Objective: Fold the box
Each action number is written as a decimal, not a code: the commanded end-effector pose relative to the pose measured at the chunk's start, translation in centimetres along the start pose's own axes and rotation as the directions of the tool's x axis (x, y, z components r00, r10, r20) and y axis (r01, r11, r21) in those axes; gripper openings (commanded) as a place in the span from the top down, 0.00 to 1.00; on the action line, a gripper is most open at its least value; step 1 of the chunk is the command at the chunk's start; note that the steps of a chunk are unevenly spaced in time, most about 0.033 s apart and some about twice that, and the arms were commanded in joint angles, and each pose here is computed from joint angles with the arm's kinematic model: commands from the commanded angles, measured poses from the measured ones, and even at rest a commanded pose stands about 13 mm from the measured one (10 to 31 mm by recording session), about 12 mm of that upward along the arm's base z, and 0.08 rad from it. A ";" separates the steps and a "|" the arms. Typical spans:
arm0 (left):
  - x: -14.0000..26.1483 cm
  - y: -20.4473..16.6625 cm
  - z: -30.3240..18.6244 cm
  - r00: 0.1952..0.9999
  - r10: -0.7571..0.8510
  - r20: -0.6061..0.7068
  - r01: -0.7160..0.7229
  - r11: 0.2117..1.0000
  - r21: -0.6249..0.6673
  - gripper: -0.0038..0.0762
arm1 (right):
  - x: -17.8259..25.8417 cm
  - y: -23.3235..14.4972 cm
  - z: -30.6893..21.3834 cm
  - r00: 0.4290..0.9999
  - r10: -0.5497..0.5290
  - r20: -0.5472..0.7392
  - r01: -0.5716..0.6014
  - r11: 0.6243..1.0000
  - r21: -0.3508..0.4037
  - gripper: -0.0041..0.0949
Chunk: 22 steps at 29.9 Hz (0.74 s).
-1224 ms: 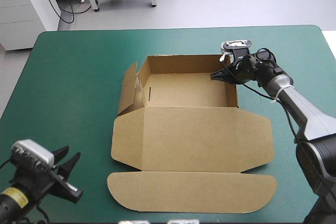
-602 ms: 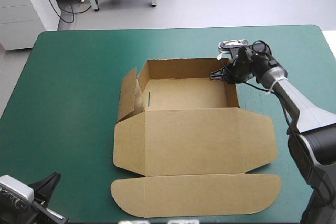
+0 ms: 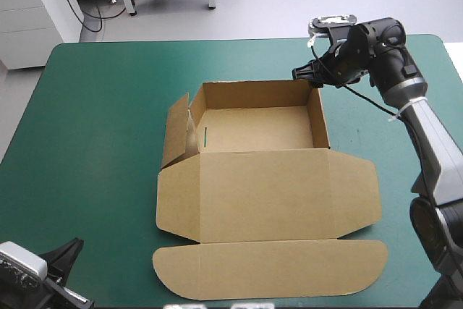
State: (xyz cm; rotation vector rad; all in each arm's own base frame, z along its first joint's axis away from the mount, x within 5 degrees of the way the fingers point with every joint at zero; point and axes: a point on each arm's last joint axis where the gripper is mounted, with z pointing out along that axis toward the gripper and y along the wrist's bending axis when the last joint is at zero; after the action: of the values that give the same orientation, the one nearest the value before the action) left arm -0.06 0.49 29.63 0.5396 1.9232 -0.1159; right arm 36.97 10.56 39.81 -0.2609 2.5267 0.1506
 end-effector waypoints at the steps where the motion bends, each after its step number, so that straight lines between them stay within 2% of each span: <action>1: -1.2 0.2 -0.2 0.998 -0.004 0.070 0.005 1.000 -0.012 0.96 | -0.3 0.5 -4.8 0.990 0.004 0.140 0.004 0.998 -0.055 0.45; 4: -1.2 0.2 -0.2 0.998 -0.004 0.070 0.005 1.000 -0.012 0.96 | 0.2 0.4 -5.3 0.991 -0.004 0.136 0.011 0.999 -0.051 0.45; 9: -1.2 0.2 -0.2 0.998 -0.007 0.070 0.007 1.000 -0.010 0.96 | 1.6 0.0 -3.5 0.998 -0.017 0.057 0.018 1.000 -0.018 0.45; 17: -1.2 0.1 -0.2 0.997 -0.017 0.072 0.017 1.000 0.005 0.96 | 3.6 -0.4 2.6 0.991 -0.022 -0.130 0.025 0.999 0.023 0.45; 22: -1.2 0.0 -0.2 0.997 -0.018 0.072 0.018 1.000 0.006 0.96 | 3.8 -0.4 6.5 0.978 -0.015 -0.209 0.020 1.000 0.021 0.46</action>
State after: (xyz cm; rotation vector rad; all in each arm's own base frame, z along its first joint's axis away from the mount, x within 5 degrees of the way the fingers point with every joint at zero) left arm -0.09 0.44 29.62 0.5405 1.9255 -0.1246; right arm 37.31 10.59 31.16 -0.3094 2.7931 0.0786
